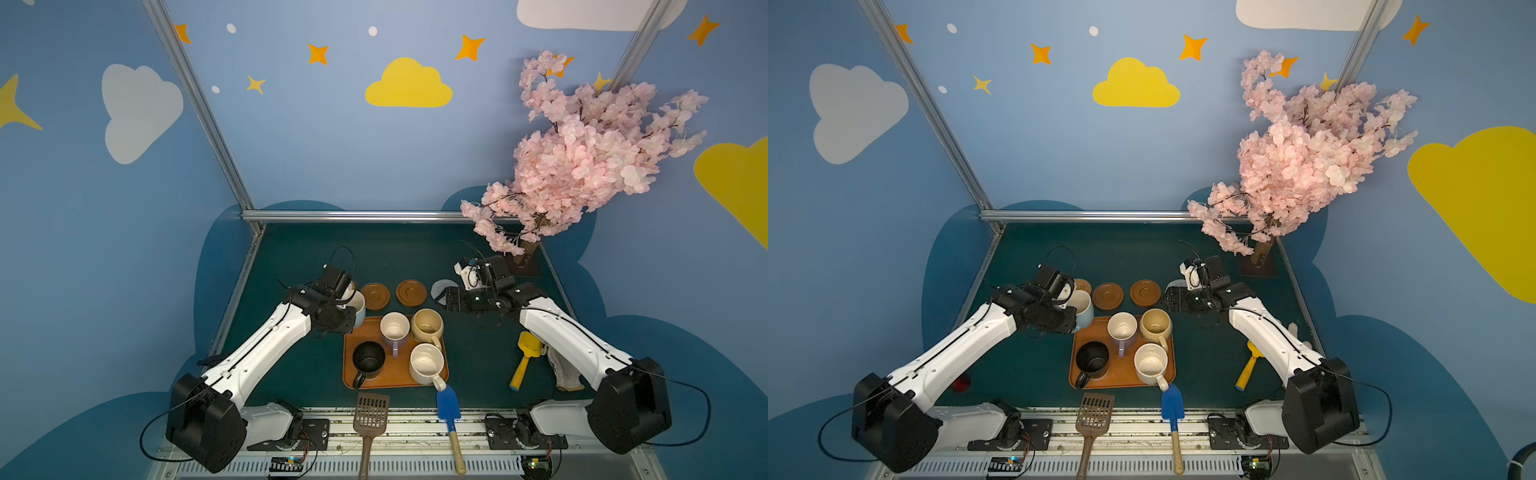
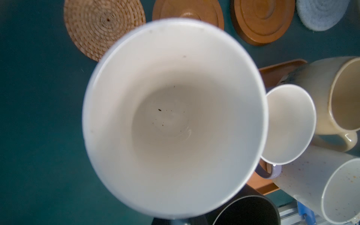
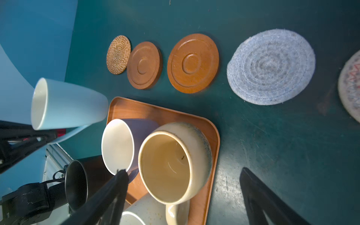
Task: Place cups on coasters
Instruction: Pick up the cup from the tray.
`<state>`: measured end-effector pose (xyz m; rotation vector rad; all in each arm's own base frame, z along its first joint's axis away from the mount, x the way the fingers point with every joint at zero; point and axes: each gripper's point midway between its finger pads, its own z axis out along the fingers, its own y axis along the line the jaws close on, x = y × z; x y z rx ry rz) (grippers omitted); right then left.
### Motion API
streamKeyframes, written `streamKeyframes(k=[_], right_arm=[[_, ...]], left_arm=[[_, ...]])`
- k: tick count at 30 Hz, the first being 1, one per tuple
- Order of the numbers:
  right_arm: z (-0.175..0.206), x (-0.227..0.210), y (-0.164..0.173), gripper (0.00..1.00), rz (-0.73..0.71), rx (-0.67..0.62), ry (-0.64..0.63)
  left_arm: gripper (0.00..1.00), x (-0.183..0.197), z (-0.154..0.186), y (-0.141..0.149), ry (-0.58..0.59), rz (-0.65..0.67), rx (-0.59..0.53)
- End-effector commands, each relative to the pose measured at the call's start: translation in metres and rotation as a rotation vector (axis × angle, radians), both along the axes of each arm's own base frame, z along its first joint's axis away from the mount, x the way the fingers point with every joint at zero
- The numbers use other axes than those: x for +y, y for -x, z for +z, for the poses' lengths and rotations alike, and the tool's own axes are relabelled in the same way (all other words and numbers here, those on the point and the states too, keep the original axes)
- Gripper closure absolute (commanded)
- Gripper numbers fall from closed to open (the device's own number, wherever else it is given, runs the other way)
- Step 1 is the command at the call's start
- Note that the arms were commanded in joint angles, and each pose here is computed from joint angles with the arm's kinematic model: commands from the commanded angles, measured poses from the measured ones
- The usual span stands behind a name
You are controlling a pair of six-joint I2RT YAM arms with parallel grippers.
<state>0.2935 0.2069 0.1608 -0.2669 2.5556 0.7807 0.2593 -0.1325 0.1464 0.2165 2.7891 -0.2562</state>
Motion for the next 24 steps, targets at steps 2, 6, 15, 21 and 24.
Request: streamKeyframes(k=[2, 6, 15, 21, 24], right_arm=[[0.029, 0.007, -0.006, 0.1, 0.012, -0.084, -0.049], [0.032, 0.01, -0.007, 0.1, 0.026, -0.093, -0.058], [0.033, 0.007, -0.002, 0.1, 0.022, -0.097, -0.06], [0.029, 0.005, 0.0, 0.1, 0.016, -0.09, -0.055], [0.033, 0.005, 0.0, 0.1, 0.015, -0.099, -0.059]], left_arm=[[0.96, 0.008, 0.014, -0.04, -0.052, 0.003, -0.09], [0.96, 0.017, 0.004, -0.068, -0.095, 0.019, -0.076], [0.96, 0.032, 0.003, -0.134, -0.103, 0.075, -0.155], [0.96, 0.031, -0.012, -0.152, -0.111, 0.078, -0.152], [0.96, 0.033, -0.021, -0.153, -0.122, 0.087, -0.138]])
